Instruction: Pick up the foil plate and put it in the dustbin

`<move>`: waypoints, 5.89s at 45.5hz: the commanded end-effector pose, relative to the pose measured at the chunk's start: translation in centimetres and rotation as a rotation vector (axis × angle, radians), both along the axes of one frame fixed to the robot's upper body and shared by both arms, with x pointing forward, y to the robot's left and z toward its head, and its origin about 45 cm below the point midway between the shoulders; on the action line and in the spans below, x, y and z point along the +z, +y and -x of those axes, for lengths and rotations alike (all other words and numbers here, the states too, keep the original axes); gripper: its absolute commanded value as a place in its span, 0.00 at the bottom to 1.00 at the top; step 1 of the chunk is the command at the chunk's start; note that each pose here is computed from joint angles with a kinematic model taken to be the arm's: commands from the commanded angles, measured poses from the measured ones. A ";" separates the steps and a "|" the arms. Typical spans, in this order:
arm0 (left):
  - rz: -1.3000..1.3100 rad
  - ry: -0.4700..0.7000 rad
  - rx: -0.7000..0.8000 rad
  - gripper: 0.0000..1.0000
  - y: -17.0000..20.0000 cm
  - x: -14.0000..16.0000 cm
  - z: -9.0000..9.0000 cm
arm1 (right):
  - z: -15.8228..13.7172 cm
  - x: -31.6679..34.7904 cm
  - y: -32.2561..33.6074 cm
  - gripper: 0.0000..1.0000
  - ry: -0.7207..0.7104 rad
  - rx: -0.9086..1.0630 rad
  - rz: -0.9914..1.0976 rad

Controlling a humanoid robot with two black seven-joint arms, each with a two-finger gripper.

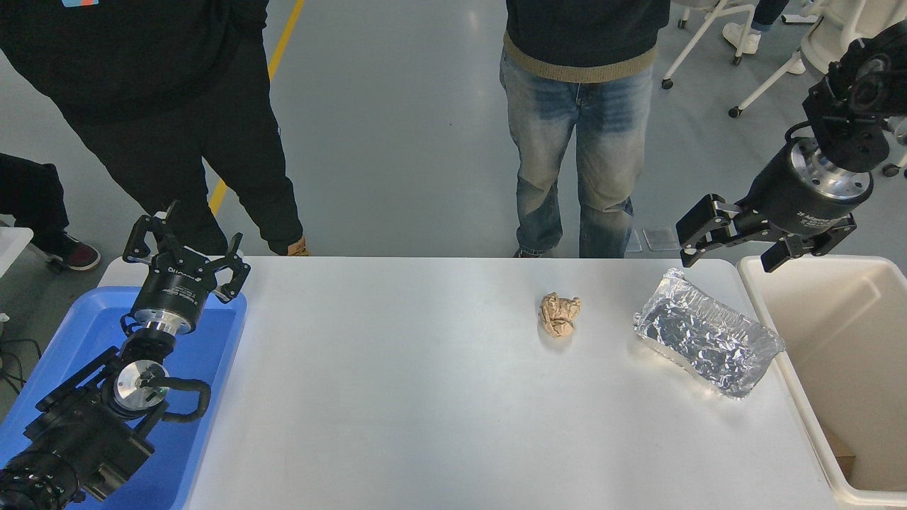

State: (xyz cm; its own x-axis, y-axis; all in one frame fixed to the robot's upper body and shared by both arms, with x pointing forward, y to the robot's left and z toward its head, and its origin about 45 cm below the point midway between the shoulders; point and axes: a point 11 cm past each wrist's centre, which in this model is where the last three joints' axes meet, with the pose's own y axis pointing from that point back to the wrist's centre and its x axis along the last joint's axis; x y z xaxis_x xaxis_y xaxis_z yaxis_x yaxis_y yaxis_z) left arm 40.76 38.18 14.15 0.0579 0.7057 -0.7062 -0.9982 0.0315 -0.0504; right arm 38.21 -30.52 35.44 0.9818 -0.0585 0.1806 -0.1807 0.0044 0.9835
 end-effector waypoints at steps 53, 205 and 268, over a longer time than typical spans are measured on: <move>0.000 -0.001 0.001 0.99 0.0 0.0 0.0 | -0.2 -0.3 0.3 1.00 0.001 0.006 0.003; 0.001 -0.003 0.001 0.99 0.0 0.0 0.0 | 5.8 -28.4 -16.9 0.78 -0.357 -0.618 0.159; 0.001 -0.003 0.001 0.99 0.0 0.0 0.0 | 4.5 -29.4 -13.3 0.00 -0.379 -0.583 0.079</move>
State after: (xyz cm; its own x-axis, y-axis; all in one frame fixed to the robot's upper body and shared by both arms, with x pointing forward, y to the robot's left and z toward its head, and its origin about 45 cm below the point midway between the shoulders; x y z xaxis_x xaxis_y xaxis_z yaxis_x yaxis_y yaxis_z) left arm 40.77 38.19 14.20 0.0593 0.7046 -0.7071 -0.9981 0.0306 -0.0532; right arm 32.57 -43.78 4.95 0.6756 -0.5320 0.5104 -0.4326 0.2746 0.8588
